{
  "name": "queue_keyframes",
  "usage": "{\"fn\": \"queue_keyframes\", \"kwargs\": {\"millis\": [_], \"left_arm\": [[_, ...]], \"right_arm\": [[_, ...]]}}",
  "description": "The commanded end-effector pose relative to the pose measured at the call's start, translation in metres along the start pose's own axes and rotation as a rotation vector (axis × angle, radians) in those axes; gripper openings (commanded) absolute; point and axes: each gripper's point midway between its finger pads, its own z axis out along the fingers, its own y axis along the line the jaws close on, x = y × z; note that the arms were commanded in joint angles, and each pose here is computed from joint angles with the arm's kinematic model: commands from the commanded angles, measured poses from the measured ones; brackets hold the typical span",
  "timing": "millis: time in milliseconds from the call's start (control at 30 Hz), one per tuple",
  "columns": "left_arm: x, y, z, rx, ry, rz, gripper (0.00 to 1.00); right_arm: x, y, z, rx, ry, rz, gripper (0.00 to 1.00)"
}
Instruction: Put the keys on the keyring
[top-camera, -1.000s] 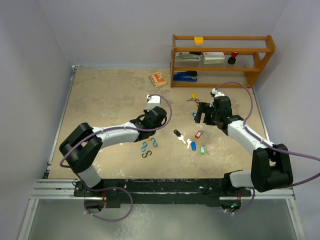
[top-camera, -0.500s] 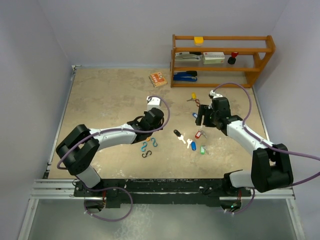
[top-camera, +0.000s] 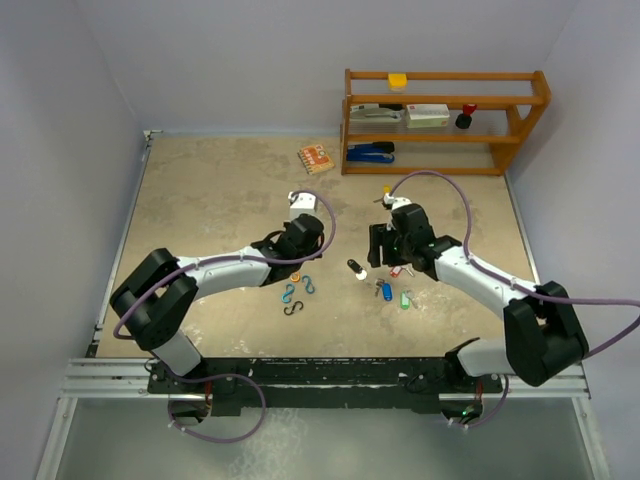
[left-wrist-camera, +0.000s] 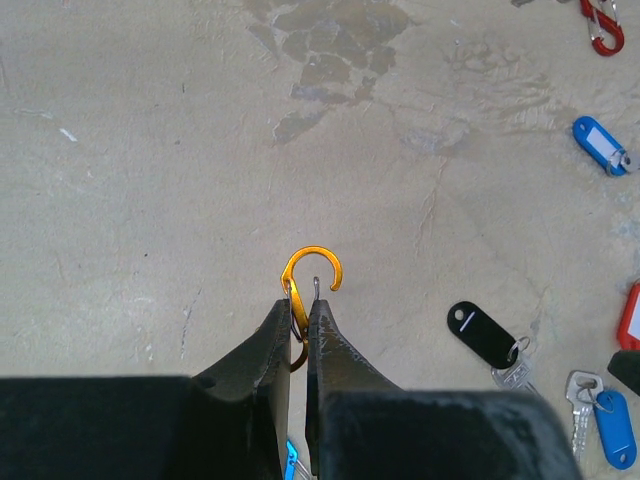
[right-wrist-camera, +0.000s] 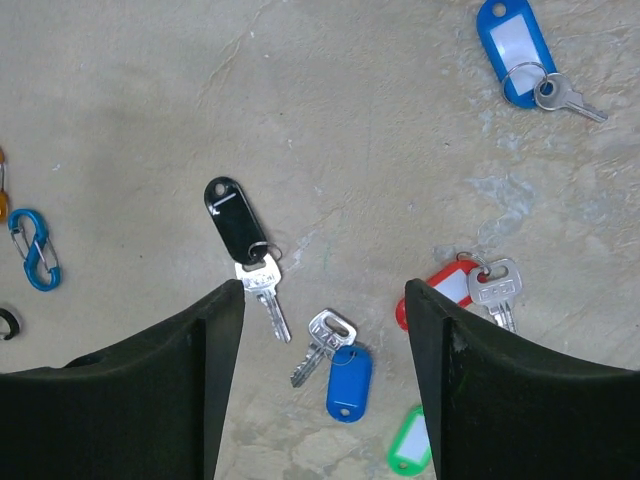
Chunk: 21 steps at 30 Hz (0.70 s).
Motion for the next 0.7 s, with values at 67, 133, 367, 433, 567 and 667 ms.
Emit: {"fn": "queue_keyframes", "kwargs": {"millis": [67,133,367,433,567,667], "left_arm": [[-0.013,0.004,-0.006,0.003,-0.043,-0.045,0.0],[-0.011,0.005,-0.004,0.0,-0.042,-0.045,0.0],[-0.006,0.003,-0.001,0.011,-0.03,-0.047,0.0],[-0.005,0.003,-0.001,0.009,-0.031,-0.048,0.0],[-0.004,0.004,0.0,0.005,-0.027,-0.045,0.0],[-0.003,0.004,0.0,0.004,-0.026,-0.044,0.0]], "right_arm": [[0.013,-0.006,-0.01,0.051,0.018,0.006,0.67],[0.02,-0.008,-0.013,0.069,0.024,-0.007,0.66],[0.04,-0.007,-0.018,0.121,0.081,-0.071,0.57],[0.042,-0.007,-0.019,0.136,0.086,-0.091,0.55],[0.046,-0.004,-0.019,0.157,0.103,-0.125,0.5],[0.05,-0.002,-0.016,0.173,0.12,-0.158,0.45]]}}
